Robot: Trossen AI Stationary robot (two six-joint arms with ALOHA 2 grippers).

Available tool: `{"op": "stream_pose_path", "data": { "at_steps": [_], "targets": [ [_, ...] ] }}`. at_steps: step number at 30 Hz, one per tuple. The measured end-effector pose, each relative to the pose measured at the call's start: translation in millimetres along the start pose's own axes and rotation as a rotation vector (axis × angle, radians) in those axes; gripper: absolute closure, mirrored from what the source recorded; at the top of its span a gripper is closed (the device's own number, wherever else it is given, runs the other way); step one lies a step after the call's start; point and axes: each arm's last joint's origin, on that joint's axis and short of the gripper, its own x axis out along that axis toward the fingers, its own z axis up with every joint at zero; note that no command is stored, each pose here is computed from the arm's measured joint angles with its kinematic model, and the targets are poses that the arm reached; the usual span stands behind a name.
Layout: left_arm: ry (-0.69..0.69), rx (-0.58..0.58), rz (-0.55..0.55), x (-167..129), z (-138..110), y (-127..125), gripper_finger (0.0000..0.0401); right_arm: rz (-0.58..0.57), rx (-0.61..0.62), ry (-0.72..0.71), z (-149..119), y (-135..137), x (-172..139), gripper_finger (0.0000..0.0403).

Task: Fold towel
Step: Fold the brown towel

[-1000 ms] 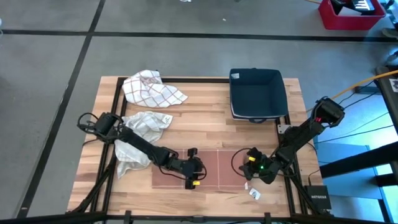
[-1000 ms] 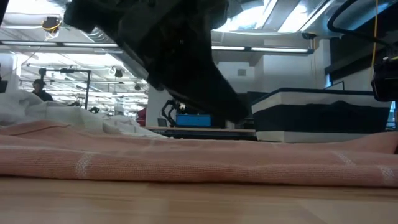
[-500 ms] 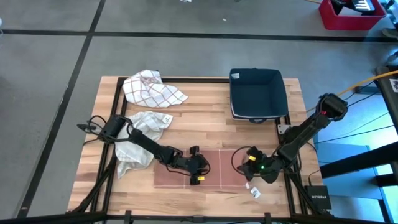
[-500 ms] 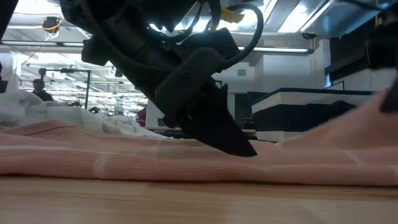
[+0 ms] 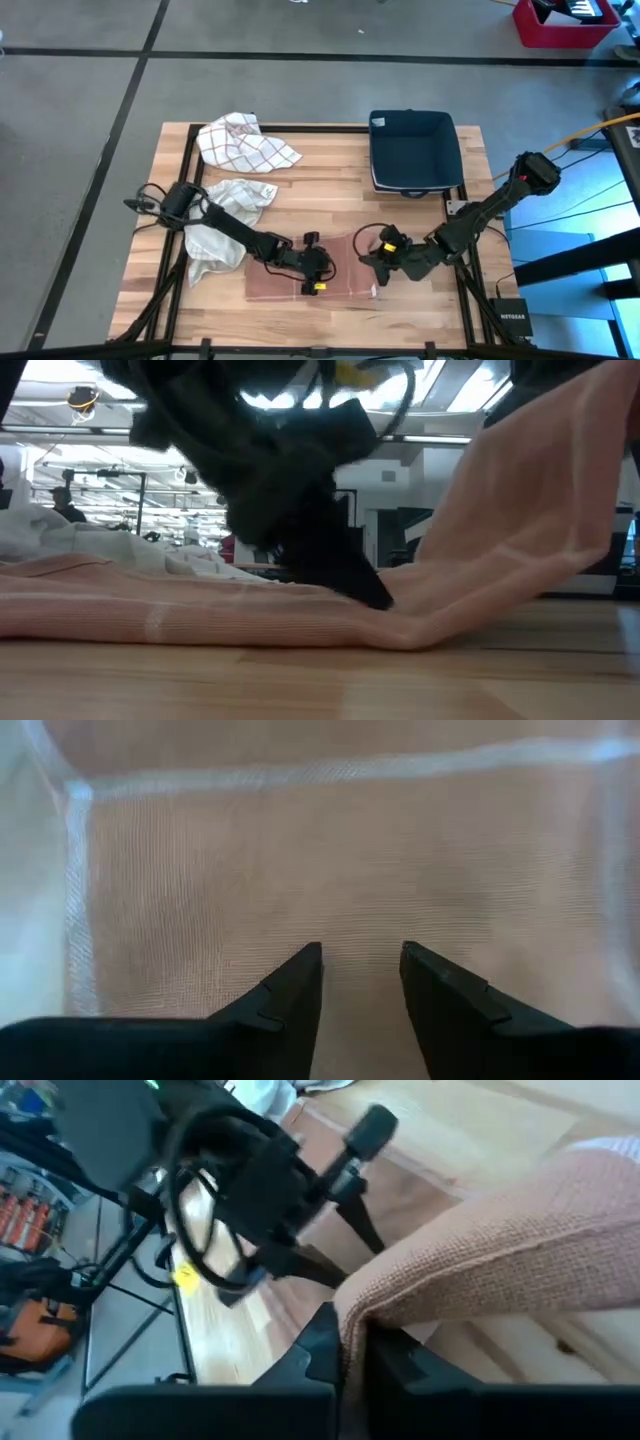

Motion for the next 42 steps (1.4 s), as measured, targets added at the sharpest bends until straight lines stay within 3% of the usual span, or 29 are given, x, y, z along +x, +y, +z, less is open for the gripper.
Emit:
{"op": "stream_pose_path", "data": {
  "at_steps": [3, 6, 14, 23, 26, 31, 35, 42],
  "targets": [
    [0.008, -0.017, -0.013, -24, 13, -4, 0.027, -0.013, -0.02, 0.013, 1, -2, 0, 0.0386],
    [0.072, -0.05, -0.003, -30, 7, -7, 0.027, -0.018, -0.029, 0.023, 1, -2, -1, 0.0382],
    [0.071, -0.147, 0.013, 5, -14, -6, 0.027, -0.006, -0.024, 0.038, 3, -2, -5, 0.0379],
    [-0.111, -0.161, 0.006, 18, 9, 16, 0.027, 0.049, -0.024, -0.039, 7, 6, -3, 0.0378],
    [-0.028, -0.142, -0.007, 6, 19, 13, 0.027, 0.057, -0.027, -0.038, 10, 6, -2, 0.0378],
    [0.152, -0.096, -0.013, -44, 39, -2, 0.027, 0.053, -0.03, -0.034, 9, 5, -2, 0.0377],
    [0.229, -0.066, 0.052, -52, 21, -12, 0.027, 0.054, -0.021, -0.051, 11, 6, 0, 0.0377],
    [0.162, -0.033, 0.048, -13, -4, -15, 0.027, 0.089, -0.015, -0.053, 11, 6, 21, 0.0377]
  ]
}}
